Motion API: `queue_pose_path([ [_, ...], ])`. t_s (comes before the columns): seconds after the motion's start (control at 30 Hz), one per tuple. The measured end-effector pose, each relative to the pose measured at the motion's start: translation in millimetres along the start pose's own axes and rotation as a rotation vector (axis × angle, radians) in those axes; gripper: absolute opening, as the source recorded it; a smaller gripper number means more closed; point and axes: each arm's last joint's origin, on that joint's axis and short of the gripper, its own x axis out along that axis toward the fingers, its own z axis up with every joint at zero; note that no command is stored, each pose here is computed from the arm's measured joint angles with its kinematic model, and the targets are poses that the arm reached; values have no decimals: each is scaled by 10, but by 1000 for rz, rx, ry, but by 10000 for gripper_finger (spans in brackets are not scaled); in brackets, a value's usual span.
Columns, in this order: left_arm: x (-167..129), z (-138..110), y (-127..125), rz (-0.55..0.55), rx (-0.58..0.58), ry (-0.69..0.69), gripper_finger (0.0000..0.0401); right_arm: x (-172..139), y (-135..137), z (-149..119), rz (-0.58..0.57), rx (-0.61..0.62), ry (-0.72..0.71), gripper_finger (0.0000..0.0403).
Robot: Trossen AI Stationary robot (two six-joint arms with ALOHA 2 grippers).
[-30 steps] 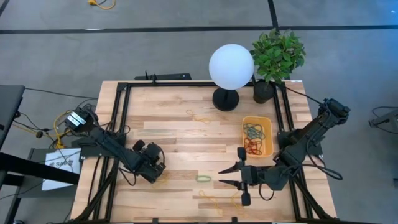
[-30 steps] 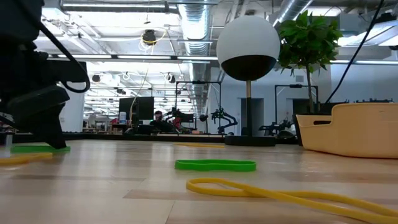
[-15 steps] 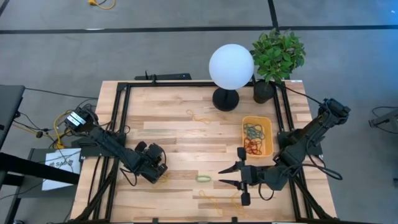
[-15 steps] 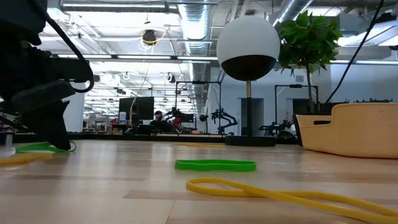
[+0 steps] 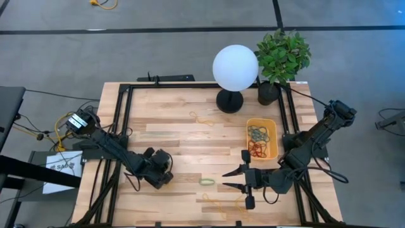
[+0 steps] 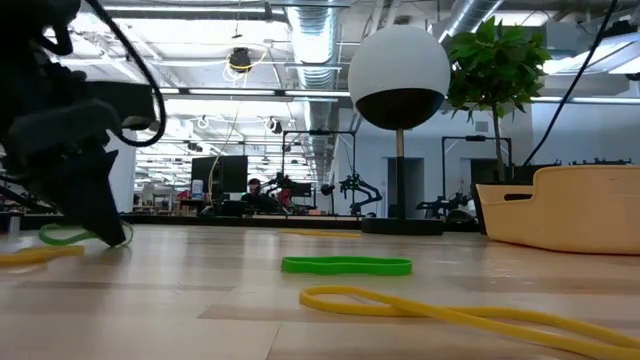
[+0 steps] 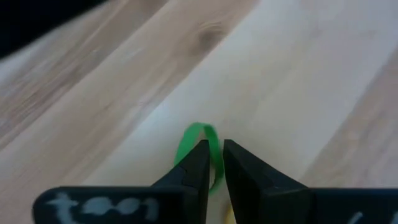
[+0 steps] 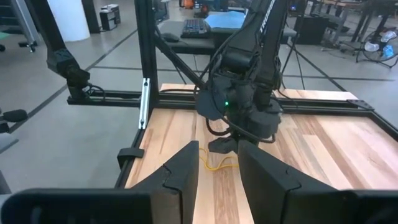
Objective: Pick and place items into bin
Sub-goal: Put the green rubber band into the bin
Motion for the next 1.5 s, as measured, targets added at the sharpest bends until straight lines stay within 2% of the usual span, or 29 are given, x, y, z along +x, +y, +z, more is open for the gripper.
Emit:
queue_pose_path([
  [0.07, -1, 12, -29, -25, 18, -17, 36, 0, 0, 0, 0, 1, 0, 107],
  [0.4, 1, 18, -18, -9, 31, -40, 36, 0, 0, 0, 0, 17, 0, 107],
  [0.6, 0, 46, -44, -17, 64, -107, 36, 0, 0, 0, 0, 17, 0, 107],
  [0.83, 16, 102, -88, -55, 116, -131, 4, 0, 0, 0, 1, 18, 0, 107],
  [1.27, 36, 118, -65, -46, 136, -101, 8, 0, 0, 0, 1, 17, 0, 107],
  [1.5, 39, 104, -30, -15, 143, -87, 36, 0, 0, 0, 1, 17, 0, 107],
])
